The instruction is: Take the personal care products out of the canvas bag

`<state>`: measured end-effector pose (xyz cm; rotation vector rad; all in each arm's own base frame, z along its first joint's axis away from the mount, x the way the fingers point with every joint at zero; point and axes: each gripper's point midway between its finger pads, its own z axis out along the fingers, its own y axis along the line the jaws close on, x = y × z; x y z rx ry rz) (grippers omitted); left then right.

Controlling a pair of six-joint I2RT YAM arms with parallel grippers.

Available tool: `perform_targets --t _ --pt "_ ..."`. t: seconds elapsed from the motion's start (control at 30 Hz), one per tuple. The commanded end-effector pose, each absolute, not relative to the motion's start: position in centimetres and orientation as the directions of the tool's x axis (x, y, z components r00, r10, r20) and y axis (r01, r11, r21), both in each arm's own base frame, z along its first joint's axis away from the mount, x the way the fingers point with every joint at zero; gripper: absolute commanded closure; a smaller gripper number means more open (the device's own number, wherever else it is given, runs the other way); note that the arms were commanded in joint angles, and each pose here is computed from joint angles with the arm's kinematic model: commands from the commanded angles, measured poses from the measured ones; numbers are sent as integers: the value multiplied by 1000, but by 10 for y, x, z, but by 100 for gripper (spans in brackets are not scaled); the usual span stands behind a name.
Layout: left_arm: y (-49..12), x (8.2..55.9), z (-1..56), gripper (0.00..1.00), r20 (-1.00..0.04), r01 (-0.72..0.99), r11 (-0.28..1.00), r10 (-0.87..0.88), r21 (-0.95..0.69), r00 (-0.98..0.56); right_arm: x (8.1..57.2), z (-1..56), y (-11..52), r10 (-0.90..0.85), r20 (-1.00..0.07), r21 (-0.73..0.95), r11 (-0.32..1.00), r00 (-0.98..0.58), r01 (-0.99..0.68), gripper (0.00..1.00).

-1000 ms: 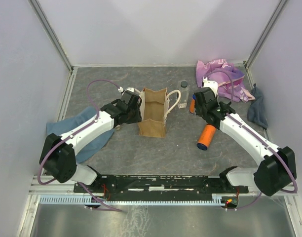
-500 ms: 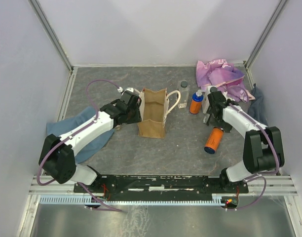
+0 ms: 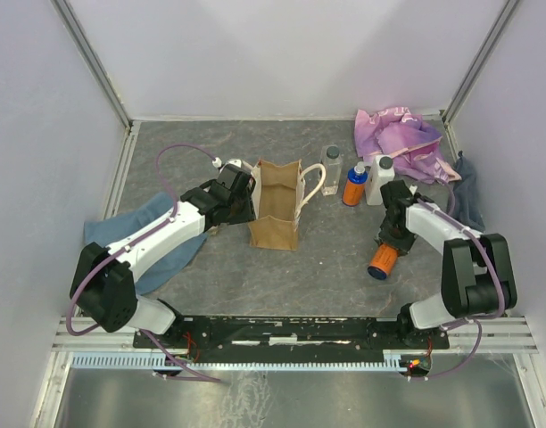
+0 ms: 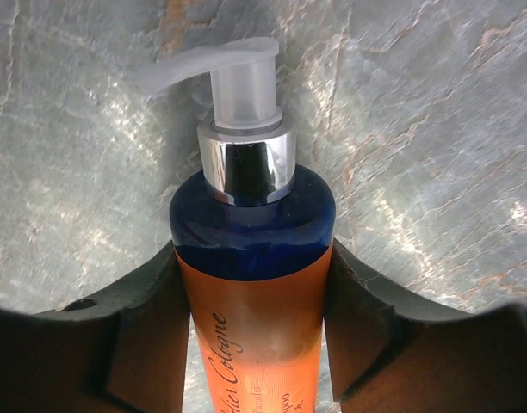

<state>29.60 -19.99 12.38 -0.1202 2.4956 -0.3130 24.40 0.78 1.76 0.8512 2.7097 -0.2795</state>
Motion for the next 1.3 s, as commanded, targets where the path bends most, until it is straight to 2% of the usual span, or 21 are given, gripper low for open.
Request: perform_targets --t 0.0,0.13,0.2,0.33,0.53,0.7,0.9,1.27 --pt "-200 298 127 58 -588 26 971 -122 -236 -799 259 37 20 539 -396 28 816 -743 577 100" --pt "-206 298 126 58 -577 27 965 -133 -261 -806 295 90 19 484 -577 126 849 -658 514 92" --pt "-207 298 125 58 -575 28 964 -135 -266 -807 311 115 19 454 -649 168 868 -610 467 99" --pt "-207 298 124 58 -573 28 964 -135 -266 -808 343 153 27 385 -754 217 911 -532 351 100" --pt "-208 295 119 58 -561 28 962 -134 -270 -817 386 172 35 257 -898 204 962 -357 180 99" --pt "-210 293 111 58 -542 42 964 -112 -262 -833 412 166 46 240 -912 190 966 -333 175 100" --pt "-206 294 113 58 -550 48 970 -95 -239 -830 402 178 77 20 -979 -23 978 -202 206 99" --pt "-207 287 102 58 -529 53 966 -92 -252 -844 377 160 84 11 -982 -30 977 -188 212 99"
